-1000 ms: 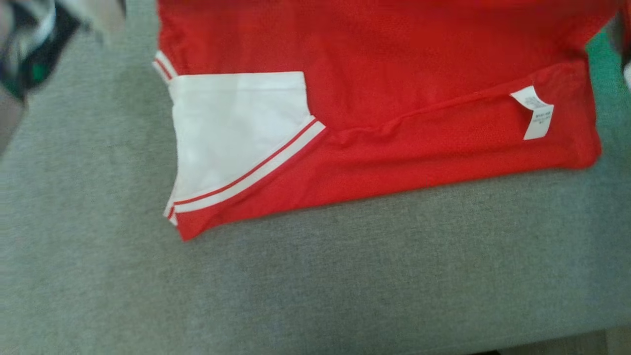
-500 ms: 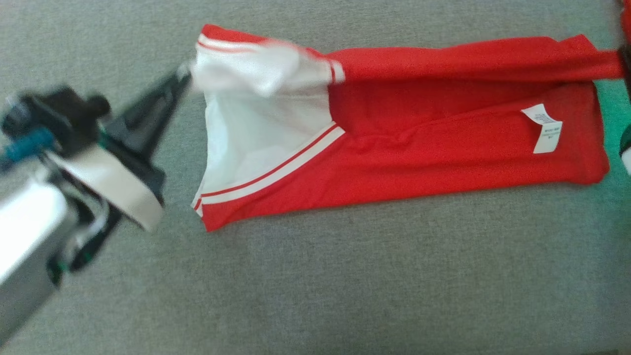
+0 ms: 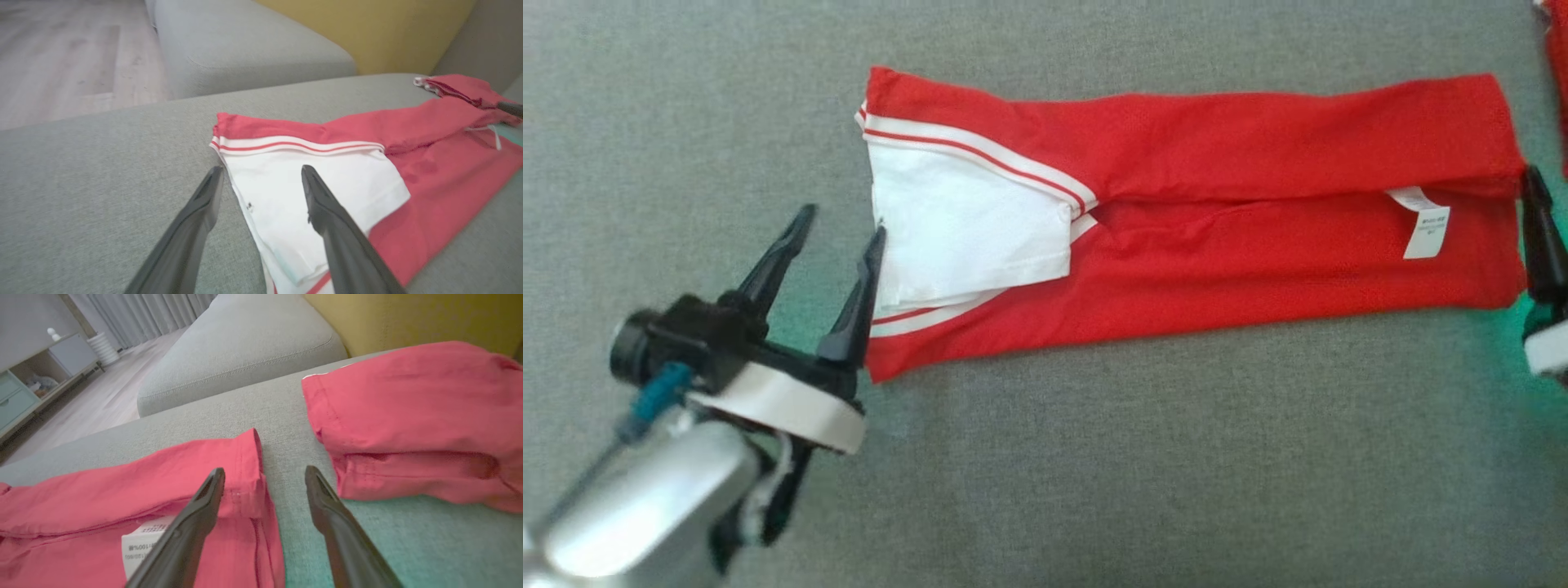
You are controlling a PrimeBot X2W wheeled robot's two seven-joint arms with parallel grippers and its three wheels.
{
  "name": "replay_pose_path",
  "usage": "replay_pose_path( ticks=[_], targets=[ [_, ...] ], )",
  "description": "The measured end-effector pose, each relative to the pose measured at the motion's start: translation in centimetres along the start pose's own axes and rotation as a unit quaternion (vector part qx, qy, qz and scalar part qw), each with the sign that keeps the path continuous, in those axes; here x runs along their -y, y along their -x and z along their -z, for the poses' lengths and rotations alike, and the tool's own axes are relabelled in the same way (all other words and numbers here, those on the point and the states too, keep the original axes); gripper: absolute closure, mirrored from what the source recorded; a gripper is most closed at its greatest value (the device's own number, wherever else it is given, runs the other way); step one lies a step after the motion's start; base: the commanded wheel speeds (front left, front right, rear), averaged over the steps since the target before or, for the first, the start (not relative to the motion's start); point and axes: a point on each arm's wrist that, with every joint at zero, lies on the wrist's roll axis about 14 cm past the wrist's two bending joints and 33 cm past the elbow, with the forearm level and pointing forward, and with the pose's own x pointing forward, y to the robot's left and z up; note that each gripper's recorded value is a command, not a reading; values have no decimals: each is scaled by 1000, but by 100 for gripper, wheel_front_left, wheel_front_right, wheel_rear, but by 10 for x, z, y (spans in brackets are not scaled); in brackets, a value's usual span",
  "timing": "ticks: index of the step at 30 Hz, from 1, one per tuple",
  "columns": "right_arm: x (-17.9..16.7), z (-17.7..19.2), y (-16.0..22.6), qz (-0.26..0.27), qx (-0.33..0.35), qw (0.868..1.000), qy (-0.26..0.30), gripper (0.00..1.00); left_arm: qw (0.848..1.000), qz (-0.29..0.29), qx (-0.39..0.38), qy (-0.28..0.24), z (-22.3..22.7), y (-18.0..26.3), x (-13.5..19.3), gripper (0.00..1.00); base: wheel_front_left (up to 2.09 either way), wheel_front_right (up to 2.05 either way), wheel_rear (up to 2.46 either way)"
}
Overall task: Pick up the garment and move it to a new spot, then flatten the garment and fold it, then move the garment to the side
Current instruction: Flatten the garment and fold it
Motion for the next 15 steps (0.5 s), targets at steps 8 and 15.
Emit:
replay_pose_path(
  ticks=[8,15],
  targets=[
    [-15,14,22,20,39,998,-36,0,984,-158,84,-10,-18,18,-15,0,0,0,0],
    [-8,13,15,42,41,998,-14,0,971,-200,132,0,-25,51,2,0,0,0,0]
  ],
)
